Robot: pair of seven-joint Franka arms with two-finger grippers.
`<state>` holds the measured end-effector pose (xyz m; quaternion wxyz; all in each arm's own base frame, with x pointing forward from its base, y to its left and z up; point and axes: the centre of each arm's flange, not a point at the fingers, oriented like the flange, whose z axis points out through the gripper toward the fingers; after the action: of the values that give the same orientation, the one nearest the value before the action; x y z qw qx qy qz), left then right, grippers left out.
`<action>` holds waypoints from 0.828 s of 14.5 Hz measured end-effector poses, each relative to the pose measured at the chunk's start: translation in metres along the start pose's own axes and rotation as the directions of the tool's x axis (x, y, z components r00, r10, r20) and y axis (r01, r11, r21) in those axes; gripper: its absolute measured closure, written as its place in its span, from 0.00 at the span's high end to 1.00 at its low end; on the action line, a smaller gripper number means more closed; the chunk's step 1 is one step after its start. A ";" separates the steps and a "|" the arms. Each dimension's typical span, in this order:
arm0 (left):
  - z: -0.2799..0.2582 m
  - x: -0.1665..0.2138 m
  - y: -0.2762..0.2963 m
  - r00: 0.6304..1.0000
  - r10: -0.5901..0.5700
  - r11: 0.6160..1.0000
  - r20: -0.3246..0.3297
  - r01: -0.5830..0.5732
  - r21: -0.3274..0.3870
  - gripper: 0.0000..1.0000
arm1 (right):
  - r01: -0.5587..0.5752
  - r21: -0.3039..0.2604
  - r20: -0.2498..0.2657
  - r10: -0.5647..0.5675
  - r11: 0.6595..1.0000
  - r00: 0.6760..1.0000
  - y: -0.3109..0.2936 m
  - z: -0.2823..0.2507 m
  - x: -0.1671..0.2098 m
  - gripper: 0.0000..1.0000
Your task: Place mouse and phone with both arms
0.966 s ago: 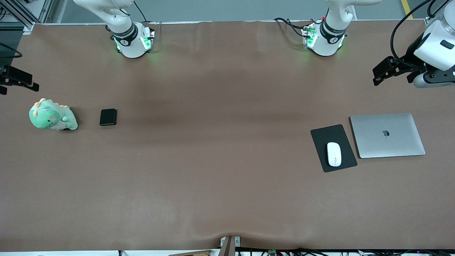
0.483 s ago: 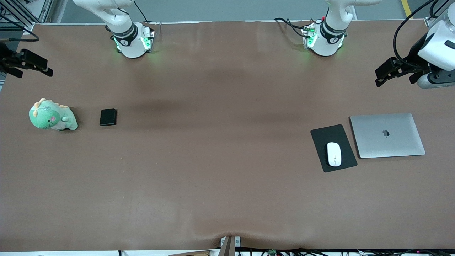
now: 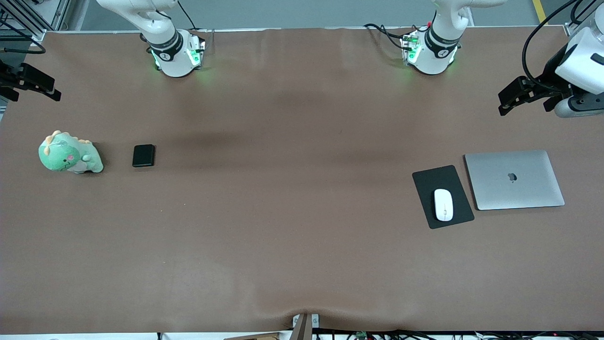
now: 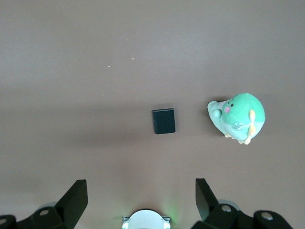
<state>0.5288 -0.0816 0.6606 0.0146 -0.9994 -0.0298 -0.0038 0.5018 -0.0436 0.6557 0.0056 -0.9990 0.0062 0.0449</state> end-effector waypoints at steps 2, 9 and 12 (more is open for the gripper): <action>0.000 0.000 -0.001 1.000 -0.001 1.000 0.000 0.001 0.000 1.00 | -0.001 -0.003 0.003 0.001 1.000 1.000 0.001 0.000 0.000 1.00; -0.005 0.000 -0.001 1.000 -0.003 1.000 -0.012 0.003 -0.003 1.00 | -0.017 0.000 0.010 0.017 1.000 1.000 0.009 0.001 -0.001 1.00; -0.007 0.000 -0.001 1.000 -0.003 1.000 -0.015 0.003 -0.003 1.00 | -0.017 0.000 0.010 0.017 1.000 1.000 0.009 0.001 -0.001 1.00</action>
<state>0.5290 -0.0803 0.6674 0.0131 -0.9994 -0.0311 -0.0114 0.5001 -0.0524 0.6543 0.0053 -0.9986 0.0147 0.0501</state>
